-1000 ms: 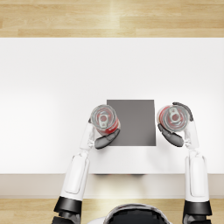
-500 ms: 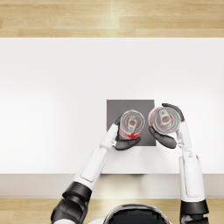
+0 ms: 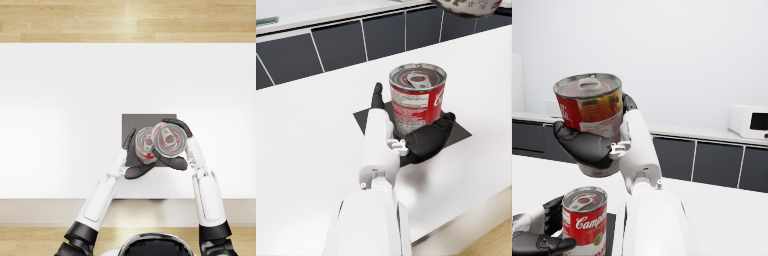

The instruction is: Pick up the red can on the left and place it in the middle, then pick up the red can on the right and place it on top of the can in the middle

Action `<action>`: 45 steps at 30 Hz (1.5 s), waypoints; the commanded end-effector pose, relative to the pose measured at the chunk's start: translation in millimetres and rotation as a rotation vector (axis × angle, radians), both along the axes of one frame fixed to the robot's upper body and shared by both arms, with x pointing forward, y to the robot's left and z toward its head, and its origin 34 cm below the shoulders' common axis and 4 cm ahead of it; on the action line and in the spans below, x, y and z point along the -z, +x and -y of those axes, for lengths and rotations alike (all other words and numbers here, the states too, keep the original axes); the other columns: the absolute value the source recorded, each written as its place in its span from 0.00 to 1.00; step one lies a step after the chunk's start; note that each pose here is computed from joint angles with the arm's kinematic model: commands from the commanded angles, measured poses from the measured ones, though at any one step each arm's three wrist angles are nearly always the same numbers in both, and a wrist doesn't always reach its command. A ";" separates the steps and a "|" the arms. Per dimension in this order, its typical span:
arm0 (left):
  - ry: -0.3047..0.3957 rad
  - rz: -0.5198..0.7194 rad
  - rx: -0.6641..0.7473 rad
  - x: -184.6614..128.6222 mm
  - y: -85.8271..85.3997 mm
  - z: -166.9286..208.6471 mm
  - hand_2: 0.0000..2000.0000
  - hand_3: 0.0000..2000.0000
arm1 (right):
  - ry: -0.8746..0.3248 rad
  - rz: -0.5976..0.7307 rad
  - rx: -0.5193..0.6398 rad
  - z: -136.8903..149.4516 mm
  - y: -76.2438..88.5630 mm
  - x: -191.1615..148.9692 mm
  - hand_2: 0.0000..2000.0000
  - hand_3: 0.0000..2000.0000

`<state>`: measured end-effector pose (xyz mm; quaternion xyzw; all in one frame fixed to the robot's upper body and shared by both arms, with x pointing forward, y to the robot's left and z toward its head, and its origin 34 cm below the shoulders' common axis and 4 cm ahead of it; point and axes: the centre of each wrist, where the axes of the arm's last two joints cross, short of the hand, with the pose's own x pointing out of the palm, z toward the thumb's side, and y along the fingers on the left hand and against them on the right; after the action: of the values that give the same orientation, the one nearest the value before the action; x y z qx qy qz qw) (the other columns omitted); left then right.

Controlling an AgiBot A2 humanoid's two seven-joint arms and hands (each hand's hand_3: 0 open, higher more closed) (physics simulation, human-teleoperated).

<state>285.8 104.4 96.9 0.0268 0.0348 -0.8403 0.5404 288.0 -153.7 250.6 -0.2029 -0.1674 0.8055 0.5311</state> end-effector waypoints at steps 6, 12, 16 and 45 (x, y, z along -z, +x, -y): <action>-0.134 0.348 -0.216 -93.7 -44.8 -80.7 0.00 0.00 | -0.036 -0.115 -0.028 -37.7 7.9 -20.7 1.00 0.76; -0.141 0.351 -0.295 -94.9 -43.1 -98.7 0.00 0.00 | -0.069 -0.218 -0.032 -50.6 11.2 -9.4 1.00 0.76; -0.141 0.332 -0.308 -89.8 -42.2 -100.7 0.00 0.00 | -0.058 -0.291 0.010 -49.5 20.7 4.8 1.00 0.76; -0.252 0.634 -0.338 -173.7 -30.1 -105.2 0.00 0.00 | 0.197 0.179 0.201 12.9 0.0 -82.7 0.00 0.00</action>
<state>252.7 203.9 251.6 0.1892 -0.2113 -0.7015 0.6537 292.4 -149.8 317.5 -0.2293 -0.2487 0.7331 0.5900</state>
